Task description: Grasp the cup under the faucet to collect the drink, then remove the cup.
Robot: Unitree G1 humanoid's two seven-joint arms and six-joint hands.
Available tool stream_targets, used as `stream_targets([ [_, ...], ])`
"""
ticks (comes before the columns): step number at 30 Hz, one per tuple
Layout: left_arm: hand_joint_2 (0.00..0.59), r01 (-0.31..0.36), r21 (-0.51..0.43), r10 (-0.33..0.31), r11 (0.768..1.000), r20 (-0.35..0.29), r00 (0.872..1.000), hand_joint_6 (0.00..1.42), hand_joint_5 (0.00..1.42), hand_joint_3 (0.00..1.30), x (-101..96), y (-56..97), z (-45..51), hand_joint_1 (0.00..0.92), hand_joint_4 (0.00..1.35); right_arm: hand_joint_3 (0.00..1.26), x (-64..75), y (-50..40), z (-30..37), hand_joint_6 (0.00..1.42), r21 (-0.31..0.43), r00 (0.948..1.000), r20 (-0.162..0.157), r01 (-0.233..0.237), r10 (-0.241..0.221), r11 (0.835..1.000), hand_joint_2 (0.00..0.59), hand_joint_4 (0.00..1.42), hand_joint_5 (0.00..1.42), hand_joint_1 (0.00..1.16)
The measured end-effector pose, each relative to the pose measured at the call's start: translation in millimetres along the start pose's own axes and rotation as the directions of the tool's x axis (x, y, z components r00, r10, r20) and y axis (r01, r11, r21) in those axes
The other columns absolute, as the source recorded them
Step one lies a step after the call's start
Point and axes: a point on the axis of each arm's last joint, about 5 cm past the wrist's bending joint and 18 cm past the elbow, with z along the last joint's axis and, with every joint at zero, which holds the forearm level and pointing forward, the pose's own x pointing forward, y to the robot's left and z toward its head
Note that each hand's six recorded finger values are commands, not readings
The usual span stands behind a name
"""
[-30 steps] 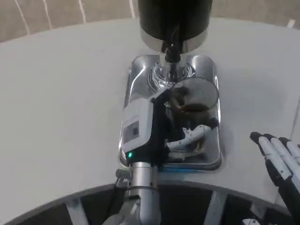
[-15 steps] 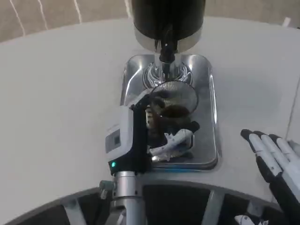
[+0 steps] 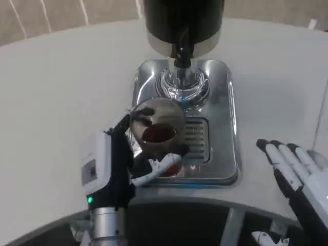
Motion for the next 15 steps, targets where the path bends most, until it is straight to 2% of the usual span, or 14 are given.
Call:
stream_targets([
  [6,0.069,0.016,0.017,-0.017,1.000,0.021,1.000,1.42,1.34,1.11,-4.6,19.0,-3.0,0.688,1.25,0.00,2.7,1.3,0.5,0.00,-0.010,0.9996,0.025,0.011,-0.011,1.000,0.423,0.00,0.00,0.51],
  [9,0.071,0.030,0.023,-0.030,0.999,0.034,0.999,1.42,1.34,1.10,-10.5,30.2,-2.4,0.688,1.25,0.00,3.2,2.3,0.3,0.00,-0.022,0.9988,0.043,0.025,-0.024,0.999,0.481,0.00,0.00,0.49],
  [12,0.075,0.041,0.025,-0.042,0.999,0.049,0.998,1.42,1.34,1.10,-15.3,38.0,0.2,0.686,1.25,0.00,2.5,4.2,-0.7,0.00,-0.037,0.9975,0.064,0.034,-0.032,0.999,0.548,0.00,0.00,0.39],
  [14,0.084,0.064,0.036,-0.066,0.997,0.071,0.995,1.42,1.34,1.10,-20.2,47.8,3.2,0.684,1.26,0.00,-0.7,7.1,-2.8,0.00,-0.060,0.9933,0.107,0.050,-0.043,0.997,0.561,0.00,0.00,0.30],
  [15,0.087,0.070,0.044,-0.073,0.997,0.079,0.994,1.42,1.34,1.10,-21.9,50.8,3.7,0.683,1.26,0.00,-2.0,7.7,-3.5,0.00,-0.062,0.9920,0.119,0.050,-0.043,0.997,0.567,0.00,0.00,0.25],
])
